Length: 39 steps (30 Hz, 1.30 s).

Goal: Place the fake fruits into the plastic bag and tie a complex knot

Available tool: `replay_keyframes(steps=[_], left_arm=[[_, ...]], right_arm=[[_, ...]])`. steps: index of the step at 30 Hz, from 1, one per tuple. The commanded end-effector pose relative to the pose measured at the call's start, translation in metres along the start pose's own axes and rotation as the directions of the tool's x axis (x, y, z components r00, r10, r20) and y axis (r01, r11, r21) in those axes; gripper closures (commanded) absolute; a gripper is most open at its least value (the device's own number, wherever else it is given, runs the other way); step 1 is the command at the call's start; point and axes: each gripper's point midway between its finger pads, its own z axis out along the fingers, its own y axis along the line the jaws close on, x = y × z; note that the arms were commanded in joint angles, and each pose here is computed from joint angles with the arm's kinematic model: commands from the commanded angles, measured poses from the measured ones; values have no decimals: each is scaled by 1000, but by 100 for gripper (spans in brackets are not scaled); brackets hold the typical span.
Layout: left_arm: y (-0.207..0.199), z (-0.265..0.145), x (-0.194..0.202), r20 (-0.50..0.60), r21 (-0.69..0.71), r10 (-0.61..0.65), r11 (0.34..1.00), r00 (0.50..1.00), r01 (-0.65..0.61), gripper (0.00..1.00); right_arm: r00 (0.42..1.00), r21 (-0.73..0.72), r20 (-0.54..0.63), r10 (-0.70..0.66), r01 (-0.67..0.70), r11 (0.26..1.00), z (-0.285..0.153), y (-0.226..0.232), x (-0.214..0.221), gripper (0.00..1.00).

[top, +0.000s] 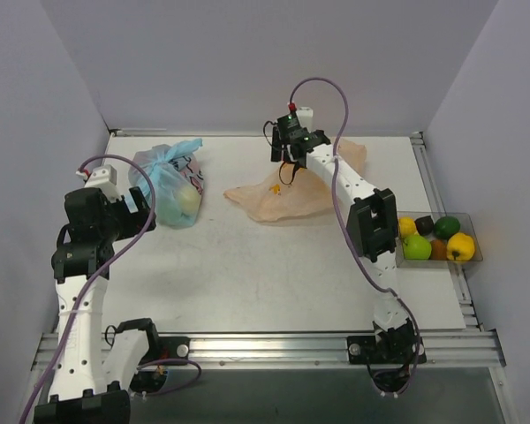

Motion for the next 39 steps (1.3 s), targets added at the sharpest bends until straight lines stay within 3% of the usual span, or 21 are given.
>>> replay_keyframes(steps=[1, 10, 11, 16, 17, 19, 25, 30, 34, 37, 38, 39], left_arm=[[8, -1, -11, 66, -50, -7, 999, 998, 10, 2], [15, 4, -8, 45, -81, 0, 997, 999, 4, 3], [15, 4, -11, 50, -84, 2, 996, 999, 2, 3], [18, 8, -13, 45, -104, -12, 994, 999, 17, 3], [17, 9, -14, 44, -103, -17, 994, 999, 22, 3], [16, 10, -15, 40, -101, -26, 994, 999, 30, 3], [6, 5, -27, 73, -48, 15, 999, 997, -12, 5], [-13, 1, -36, 124, 66, 87, 993, 988, -96, 10], [-43, -3, -46, 167, 221, 78, 969, 983, -114, 11], [-81, -11, -52, 204, 434, 28, 893, 979, -116, 8], [-89, -8, -45, 188, 487, 1, 869, 982, -94, 7], [-101, -13, -60, 260, 540, -23, 832, 965, -126, 4]], right_arm=[[998, 48, 63, 30, -33, 998, 9, 5, -12, 4], [1000, 31, 29, -2, 1, 1000, 55, 17, 18, 18], [1000, 17, 19, -1, 1, 1000, 56, 19, 21, 32], [997, -213, -64, 37, -49, 976, 37, 46, 20, 68], [996, -276, -81, 27, -48, 960, 30, 54, 20, 86], [996, -340, -77, 36, -60, 938, 14, 62, 10, 100], [996, -598, -88, 20, -69, 799, -59, 87, -12, 100], [1000, -843, -4, 18, -13, 537, -160, 100, -42, 100], [999, -908, 0, 45, -19, 418, -205, 91, -47, 100], [998, -935, -7, 68, -30, 354, -221, 83, -44, 100], [997, -951, -54, 59, -70, 301, -229, 80, -35, 100], [997, -963, -41, 73, -59, 264, -233, 79, -39, 100]])
